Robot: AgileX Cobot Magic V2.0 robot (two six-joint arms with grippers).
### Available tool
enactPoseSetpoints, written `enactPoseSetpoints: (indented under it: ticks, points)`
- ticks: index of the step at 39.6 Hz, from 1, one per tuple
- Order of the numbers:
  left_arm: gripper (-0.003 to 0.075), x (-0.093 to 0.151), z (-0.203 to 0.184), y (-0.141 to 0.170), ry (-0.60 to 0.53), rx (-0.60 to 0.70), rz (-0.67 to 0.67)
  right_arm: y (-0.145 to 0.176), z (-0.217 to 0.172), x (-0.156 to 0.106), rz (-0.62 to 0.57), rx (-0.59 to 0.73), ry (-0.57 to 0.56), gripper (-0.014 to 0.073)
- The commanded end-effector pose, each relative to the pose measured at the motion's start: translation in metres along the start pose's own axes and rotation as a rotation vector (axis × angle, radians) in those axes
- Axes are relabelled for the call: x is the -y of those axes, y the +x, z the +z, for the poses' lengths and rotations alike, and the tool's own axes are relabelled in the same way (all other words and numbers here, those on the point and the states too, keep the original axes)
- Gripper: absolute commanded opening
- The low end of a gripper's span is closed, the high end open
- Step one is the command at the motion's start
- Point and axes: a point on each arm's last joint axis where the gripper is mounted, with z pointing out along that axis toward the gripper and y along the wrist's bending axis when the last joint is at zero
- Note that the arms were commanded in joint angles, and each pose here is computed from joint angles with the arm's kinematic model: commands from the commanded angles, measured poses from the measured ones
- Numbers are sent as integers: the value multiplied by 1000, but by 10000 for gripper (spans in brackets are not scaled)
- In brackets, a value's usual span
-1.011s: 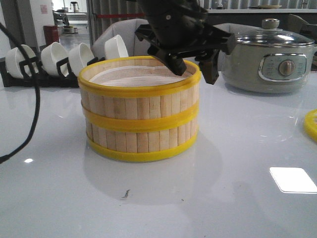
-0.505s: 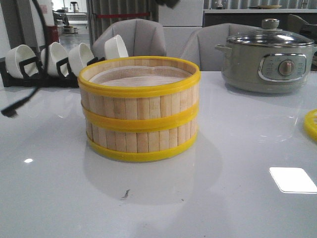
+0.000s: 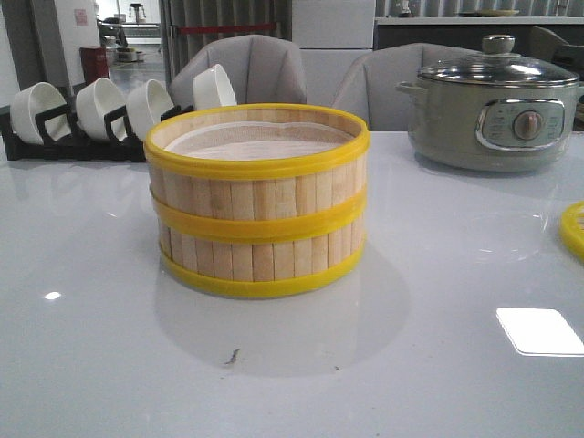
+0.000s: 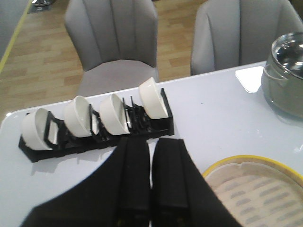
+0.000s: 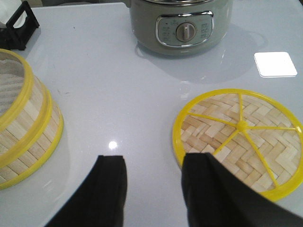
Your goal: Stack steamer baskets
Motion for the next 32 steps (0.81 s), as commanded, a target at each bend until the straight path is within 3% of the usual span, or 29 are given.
enactPoseSetpoints:
  ticks: [1, 12, 21, 32]
  points:
    - [86, -12, -43, -1, -11, 157, -50, -17, -5, -2, 10, 105, -5, 394]
    - [86, -14, -85, 87, -6, 182, -114, -16, -5, -2, 16, 93, -9, 394]
    - [86, -10, -90, 163, 10, 147, -189, -16, -5, -2, 26, 90, -14, 394]
    - [86, -5, -84, 222, 34, 123, -238, -14, -5, -3, 28, 76, -17, 394]
